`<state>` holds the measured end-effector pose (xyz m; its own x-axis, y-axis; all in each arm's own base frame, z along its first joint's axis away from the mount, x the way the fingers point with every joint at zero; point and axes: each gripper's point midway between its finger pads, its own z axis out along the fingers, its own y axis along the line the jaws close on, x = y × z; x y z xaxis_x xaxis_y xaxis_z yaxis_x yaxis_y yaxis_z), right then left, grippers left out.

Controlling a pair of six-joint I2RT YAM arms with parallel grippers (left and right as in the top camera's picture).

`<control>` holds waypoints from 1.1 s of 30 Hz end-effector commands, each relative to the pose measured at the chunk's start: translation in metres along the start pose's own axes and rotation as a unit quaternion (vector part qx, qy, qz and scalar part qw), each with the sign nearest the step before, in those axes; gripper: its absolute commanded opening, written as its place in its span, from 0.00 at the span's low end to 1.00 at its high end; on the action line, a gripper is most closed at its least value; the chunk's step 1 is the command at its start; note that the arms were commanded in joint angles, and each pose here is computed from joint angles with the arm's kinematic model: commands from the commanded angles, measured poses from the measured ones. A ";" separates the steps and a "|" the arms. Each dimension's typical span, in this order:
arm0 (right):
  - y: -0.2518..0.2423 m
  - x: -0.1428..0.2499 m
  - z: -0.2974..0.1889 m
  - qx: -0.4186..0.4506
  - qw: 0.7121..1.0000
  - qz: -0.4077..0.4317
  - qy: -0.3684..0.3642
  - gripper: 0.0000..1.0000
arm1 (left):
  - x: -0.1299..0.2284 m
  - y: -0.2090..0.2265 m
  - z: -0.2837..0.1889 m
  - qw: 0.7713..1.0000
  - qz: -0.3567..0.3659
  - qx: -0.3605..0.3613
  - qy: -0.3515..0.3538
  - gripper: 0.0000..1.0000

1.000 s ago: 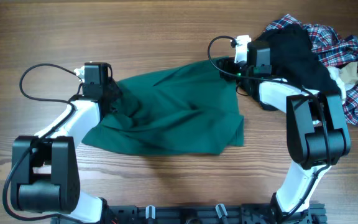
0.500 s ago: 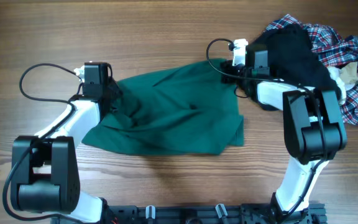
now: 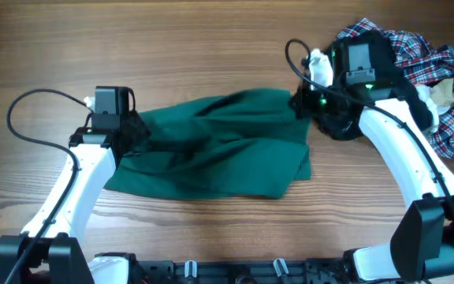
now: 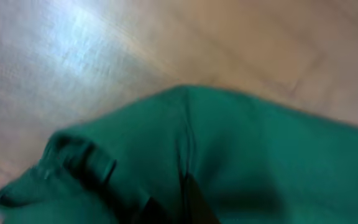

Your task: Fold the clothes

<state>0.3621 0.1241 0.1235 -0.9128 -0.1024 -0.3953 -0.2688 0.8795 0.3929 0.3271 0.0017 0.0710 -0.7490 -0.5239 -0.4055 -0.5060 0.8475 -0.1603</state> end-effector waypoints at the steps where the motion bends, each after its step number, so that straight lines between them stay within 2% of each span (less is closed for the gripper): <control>1: 0.016 0.026 -0.004 -0.045 0.998 -0.019 0.047 0.04 | 0.006 0.008 -0.006 1.000 0.000 -0.013 0.015 0.04; 3: 0.017 0.048 -0.007 -0.045 0.995 0.002 0.089 0.04 | 0.014 0.027 -0.006 0.998 -0.013 -0.038 0.041 0.04; 8: 0.002 0.069 0.001 -0.016 0.992 0.034 0.117 0.04 | 0.023 0.063 -0.007 0.992 -0.051 -0.080 0.078 0.04; 15: -0.013 0.088 0.013 0.009 0.990 0.052 0.131 0.04 | 0.058 0.058 0.002 0.987 -0.059 -0.051 0.143 0.04; 16: -0.013 0.087 0.013 0.009 0.990 0.051 0.129 0.04 | 0.064 0.059 0.002 0.985 -0.059 -0.051 0.154 0.12; 17: -0.014 0.086 0.014 0.010 0.991 0.050 0.126 0.04 | 0.070 0.061 0.001 0.983 -0.058 -0.056 0.164 0.31; 19: -0.017 0.086 0.013 0.022 0.990 0.054 0.127 0.16 | 0.076 0.064 -0.002 0.981 -0.048 -0.062 0.179 0.47; 21: -0.022 0.088 0.013 0.037 0.989 0.059 0.131 0.17 | 0.076 0.066 -0.002 0.981 -0.043 -0.065 0.177 0.70; 22: -0.022 0.089 0.012 0.037 0.989 0.060 0.132 0.24 | 0.073 0.066 -0.001 0.982 -0.042 -0.067 0.170 0.78; 24: -0.023 0.090 0.012 0.037 0.989 0.060 0.133 0.33 | 0.068 0.066 0.000 0.984 -0.041 -0.068 0.159 0.78; 26: -0.032 0.095 0.015 0.043 0.988 0.071 0.132 0.53 | 0.064 0.071 0.001 0.985 -0.039 -0.081 0.148 0.74; 27: -0.035 0.095 0.014 0.043 0.988 0.076 0.129 0.56 | 0.063 0.071 0.002 0.985 -0.038 -0.081 0.145 0.68; 28: -0.034 0.089 0.013 0.029 0.990 0.068 0.118 0.59 | 0.058 0.068 0.002 0.988 -0.021 -0.073 0.138 0.68; 30: -0.017 0.079 0.014 -0.033 0.994 0.037 0.097 0.73 | 0.049 0.064 -0.003 0.991 -0.020 -0.061 0.117 0.81; 33: -0.014 0.080 0.015 -0.044 0.994 0.034 0.099 0.81 | 0.032 0.056 -0.024 0.997 -0.017 -0.035 0.069 1.00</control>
<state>0.2987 0.1019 0.0671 -0.9790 -0.1118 -0.1705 -0.1775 0.8784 0.4437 0.2564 0.0258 0.0434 -0.7946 -0.5829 -0.1701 -0.5804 0.8114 -0.0693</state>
